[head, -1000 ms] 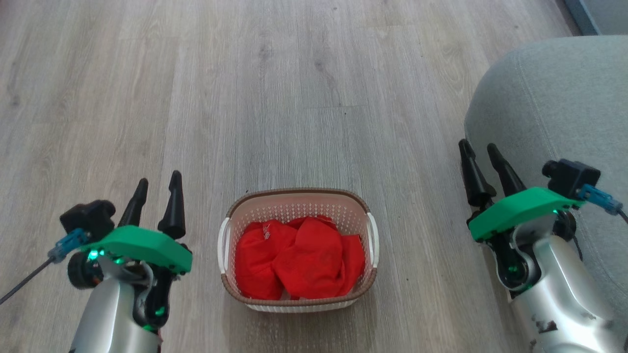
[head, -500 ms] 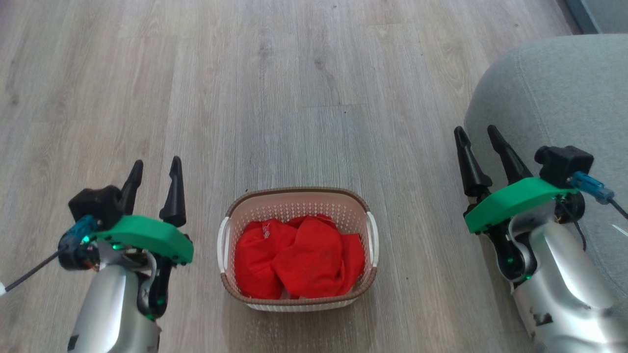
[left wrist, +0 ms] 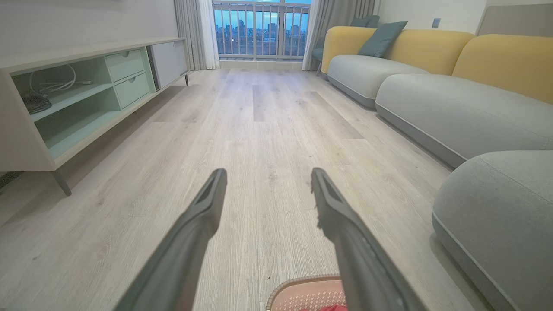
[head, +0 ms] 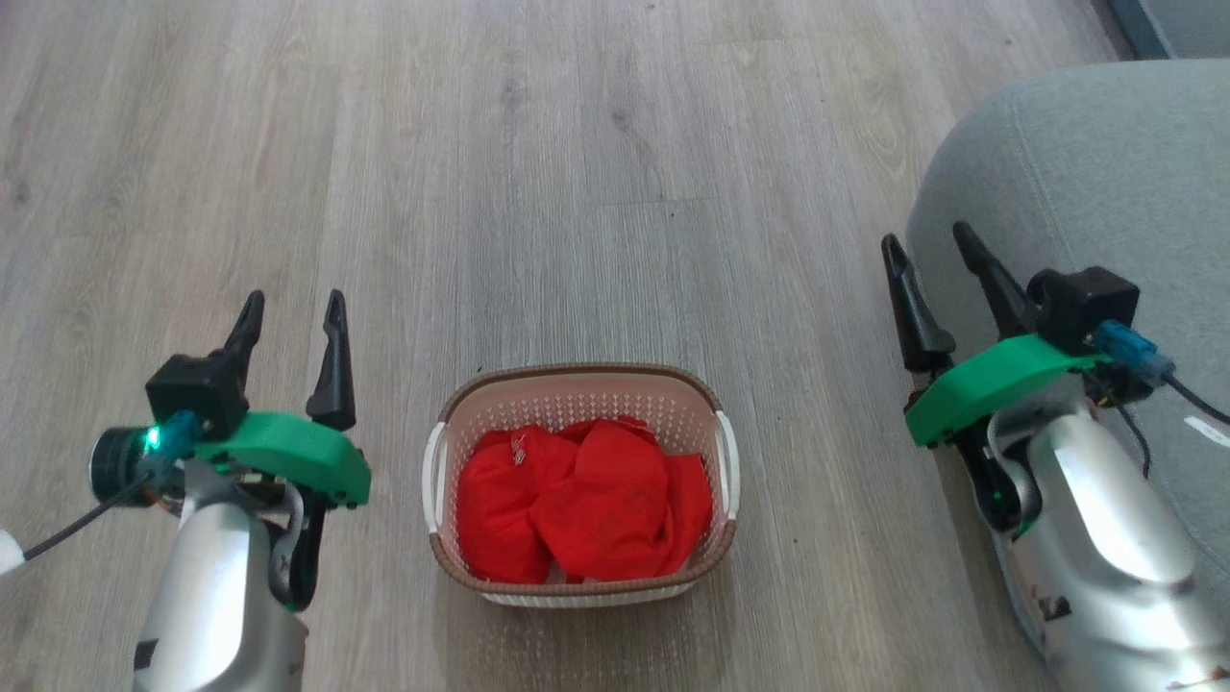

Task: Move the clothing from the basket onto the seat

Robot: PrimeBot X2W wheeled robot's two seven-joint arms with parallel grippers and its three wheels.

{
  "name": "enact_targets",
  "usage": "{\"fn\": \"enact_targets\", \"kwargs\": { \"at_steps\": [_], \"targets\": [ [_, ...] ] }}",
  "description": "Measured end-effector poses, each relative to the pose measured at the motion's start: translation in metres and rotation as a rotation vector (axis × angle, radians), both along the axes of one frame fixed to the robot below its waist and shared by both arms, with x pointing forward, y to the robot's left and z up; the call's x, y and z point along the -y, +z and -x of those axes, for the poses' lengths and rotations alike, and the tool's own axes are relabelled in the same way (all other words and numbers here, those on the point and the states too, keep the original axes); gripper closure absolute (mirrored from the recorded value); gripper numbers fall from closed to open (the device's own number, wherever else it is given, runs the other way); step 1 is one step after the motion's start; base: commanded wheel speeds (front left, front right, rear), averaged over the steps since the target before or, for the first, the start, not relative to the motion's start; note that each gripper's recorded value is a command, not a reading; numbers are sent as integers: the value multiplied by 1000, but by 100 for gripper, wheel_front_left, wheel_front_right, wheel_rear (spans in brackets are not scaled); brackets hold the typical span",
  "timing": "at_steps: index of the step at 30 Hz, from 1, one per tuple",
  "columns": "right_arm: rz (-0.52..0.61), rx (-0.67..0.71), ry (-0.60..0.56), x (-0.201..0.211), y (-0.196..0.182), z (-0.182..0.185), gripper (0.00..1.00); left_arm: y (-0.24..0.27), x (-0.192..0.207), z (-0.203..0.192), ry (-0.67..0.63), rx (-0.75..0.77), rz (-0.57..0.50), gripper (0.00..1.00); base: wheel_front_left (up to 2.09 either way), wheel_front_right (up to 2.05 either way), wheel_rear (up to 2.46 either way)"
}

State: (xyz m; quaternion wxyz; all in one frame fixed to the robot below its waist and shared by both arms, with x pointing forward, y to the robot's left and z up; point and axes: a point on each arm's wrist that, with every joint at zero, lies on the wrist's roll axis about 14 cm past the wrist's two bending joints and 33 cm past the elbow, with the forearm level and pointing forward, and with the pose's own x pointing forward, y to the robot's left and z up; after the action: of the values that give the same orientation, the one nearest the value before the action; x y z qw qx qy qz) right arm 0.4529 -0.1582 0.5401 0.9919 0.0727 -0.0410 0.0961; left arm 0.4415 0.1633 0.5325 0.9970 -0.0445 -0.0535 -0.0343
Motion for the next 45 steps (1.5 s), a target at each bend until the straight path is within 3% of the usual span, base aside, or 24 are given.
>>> {"fn": "enact_targets", "kwargs": {
  "at_steps": [8, 26, 37, 45],
  "targets": [
    [63, 53, 1, 0, 13, -7, 0, 7, 1, -6, 4, 32, -64, 0, 0, 0, 0],
    [61, 41, -10, 4, 4, -16, 0, -11, 4, -15, 1, -11, -54, 0, 0, 0, 0],
    [58, 86, -20, 9, 7, -63, 0, -51, 25, -55, -55, -85, -32, 0, 0, 0, 0],
    [69, 108, -33, 18, -10, -114, 0, -109, 69, -96, -172, -181, -10, 0, 0, 0, 0]
  ]
}}
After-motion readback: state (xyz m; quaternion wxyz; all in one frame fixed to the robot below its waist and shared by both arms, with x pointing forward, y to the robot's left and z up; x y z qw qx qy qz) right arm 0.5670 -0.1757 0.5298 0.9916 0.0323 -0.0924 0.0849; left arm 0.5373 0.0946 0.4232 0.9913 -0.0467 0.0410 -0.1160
